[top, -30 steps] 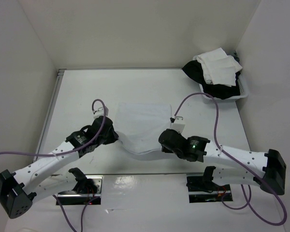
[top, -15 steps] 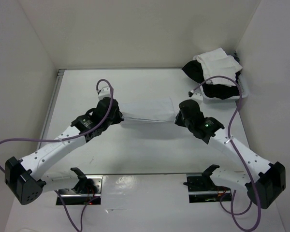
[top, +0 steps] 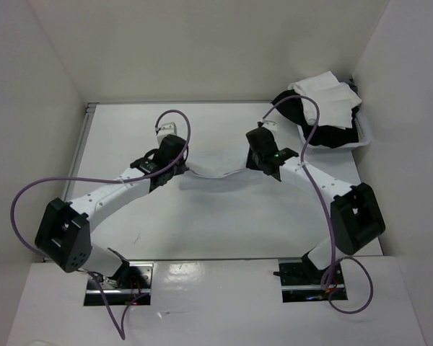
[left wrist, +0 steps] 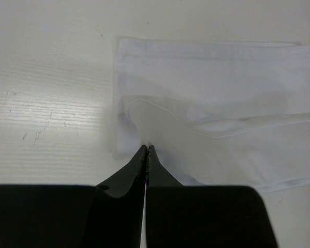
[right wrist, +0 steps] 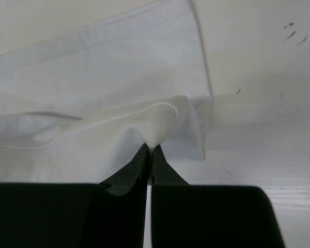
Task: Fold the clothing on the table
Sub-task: Fold the skirt
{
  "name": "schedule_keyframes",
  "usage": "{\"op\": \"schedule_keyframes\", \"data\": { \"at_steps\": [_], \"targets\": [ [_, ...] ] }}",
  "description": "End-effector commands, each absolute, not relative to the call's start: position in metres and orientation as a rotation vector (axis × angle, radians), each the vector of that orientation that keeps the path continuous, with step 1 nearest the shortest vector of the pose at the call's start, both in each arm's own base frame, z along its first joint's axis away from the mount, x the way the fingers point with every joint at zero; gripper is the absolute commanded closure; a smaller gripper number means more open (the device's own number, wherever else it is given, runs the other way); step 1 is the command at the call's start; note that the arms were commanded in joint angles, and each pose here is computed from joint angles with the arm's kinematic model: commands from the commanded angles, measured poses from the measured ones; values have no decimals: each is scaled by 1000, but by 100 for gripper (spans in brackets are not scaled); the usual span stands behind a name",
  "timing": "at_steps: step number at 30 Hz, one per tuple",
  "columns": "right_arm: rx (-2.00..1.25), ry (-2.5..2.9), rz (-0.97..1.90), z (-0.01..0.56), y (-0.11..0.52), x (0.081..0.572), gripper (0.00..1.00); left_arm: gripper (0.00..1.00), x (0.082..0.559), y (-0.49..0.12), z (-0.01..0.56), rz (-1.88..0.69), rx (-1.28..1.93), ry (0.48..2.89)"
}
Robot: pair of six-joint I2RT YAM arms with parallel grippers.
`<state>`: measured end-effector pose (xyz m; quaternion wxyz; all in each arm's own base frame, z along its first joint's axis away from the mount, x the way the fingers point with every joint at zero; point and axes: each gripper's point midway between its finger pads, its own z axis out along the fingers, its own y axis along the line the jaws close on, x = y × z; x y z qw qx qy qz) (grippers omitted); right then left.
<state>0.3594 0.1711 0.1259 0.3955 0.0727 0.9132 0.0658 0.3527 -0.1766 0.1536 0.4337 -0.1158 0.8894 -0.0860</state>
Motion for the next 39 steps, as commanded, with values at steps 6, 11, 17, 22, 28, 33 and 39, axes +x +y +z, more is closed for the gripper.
{"op": "schedule_keyframes", "data": {
  "at_steps": [6,11,17,22,28,33,39],
  "targets": [
    [245,2203,167,137,151,426,100,100,389,-158,151,-204,-343,2162],
    [241,2224,144,120,148,442,100,100,398,-157,137,-199,-342,2179],
    [221,2226,134,106,158,469,100,100,407,-165,112,-197,-330,2217],
    [204,2251,128,88,164,480,100,100,417,-162,103,-190,-335,2221],
    [208,2247,109,81,163,495,87,91,433,-160,92,-165,-346,2232],
    [221,2235,108,85,159,499,55,40,444,-164,98,-174,-336,2211],
    [219,2203,99,98,157,516,47,18,456,-161,106,-150,-336,2189]
  ]
}}
